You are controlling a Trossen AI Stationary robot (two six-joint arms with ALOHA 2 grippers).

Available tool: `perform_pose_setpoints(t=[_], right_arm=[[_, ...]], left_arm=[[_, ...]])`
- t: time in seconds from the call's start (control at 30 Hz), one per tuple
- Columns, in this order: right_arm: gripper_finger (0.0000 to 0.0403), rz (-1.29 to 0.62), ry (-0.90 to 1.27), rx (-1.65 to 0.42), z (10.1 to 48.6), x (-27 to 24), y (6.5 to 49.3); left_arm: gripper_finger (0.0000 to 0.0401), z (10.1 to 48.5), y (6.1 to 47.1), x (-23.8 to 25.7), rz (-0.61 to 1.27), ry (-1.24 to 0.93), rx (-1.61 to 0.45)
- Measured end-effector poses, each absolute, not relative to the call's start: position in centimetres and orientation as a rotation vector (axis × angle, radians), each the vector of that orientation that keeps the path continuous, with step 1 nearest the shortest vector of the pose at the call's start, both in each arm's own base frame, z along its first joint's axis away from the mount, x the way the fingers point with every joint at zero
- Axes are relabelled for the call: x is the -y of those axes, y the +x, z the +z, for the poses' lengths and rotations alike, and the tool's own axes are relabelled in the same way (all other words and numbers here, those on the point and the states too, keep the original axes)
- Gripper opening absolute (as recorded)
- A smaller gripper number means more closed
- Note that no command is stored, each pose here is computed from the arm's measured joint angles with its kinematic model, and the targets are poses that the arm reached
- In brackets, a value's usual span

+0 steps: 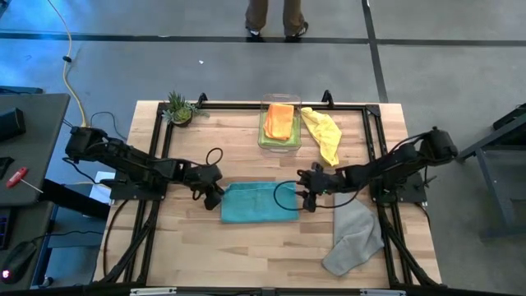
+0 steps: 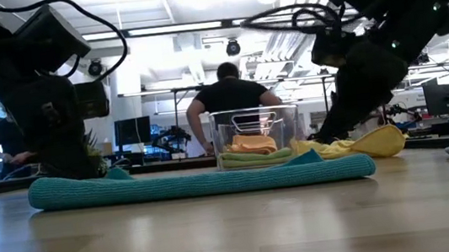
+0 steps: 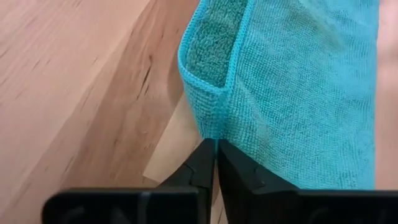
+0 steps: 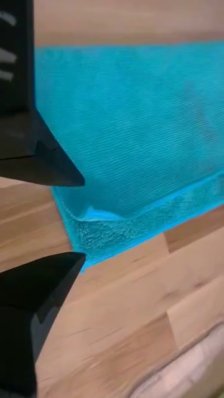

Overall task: Fold microfiber towels
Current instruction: Fold the blue microfiber cloth

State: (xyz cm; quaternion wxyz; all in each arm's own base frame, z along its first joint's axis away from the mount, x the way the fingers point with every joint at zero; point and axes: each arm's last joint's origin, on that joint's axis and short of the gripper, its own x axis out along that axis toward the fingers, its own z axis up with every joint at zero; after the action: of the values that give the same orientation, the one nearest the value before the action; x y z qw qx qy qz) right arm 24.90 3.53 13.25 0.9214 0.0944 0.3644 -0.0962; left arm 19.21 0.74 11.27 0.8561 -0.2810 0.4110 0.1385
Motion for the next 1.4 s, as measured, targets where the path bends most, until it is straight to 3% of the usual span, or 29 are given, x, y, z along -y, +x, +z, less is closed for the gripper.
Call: perform_pose_setpoints(t=[0.33,0.53,0.77,0.83,1.0,1.4], right_arm=[[0.0196,-0.169,0.09,-0.75,12.8,-3.7,26.2],[0.0145,-0.154,0.053,-0.774,12.3,-3.7,26.6],[0.0025,-0.145,0.029,-0.785,12.0,-3.8,26.8],[0.0007,-0.142,0.021,-0.783,12.1,-3.8,26.8],[0.0019,-0.142,0.017,-0.782,12.1,-3.8,26.9],[0.0004,-0.136,0.006,-0.78,12.1,-3.8,26.9]], left_arm=[[0.0101,12.3,19.5,-0.6,0.236,-0.562,-0.923],[0.0145,13.2,19.3,-0.5,0.203,-0.531,-0.933],[0.0143,13.1,19.4,-0.5,0.216,-0.582,-0.938],[0.0142,13.0,19.5,-0.5,0.23,-0.613,-0.942],[0.015,12.4,19.5,-0.3,0.23,-0.711,-0.986],[0.0161,12.4,19.8,-0.4,0.255,-0.858,-0.955]])
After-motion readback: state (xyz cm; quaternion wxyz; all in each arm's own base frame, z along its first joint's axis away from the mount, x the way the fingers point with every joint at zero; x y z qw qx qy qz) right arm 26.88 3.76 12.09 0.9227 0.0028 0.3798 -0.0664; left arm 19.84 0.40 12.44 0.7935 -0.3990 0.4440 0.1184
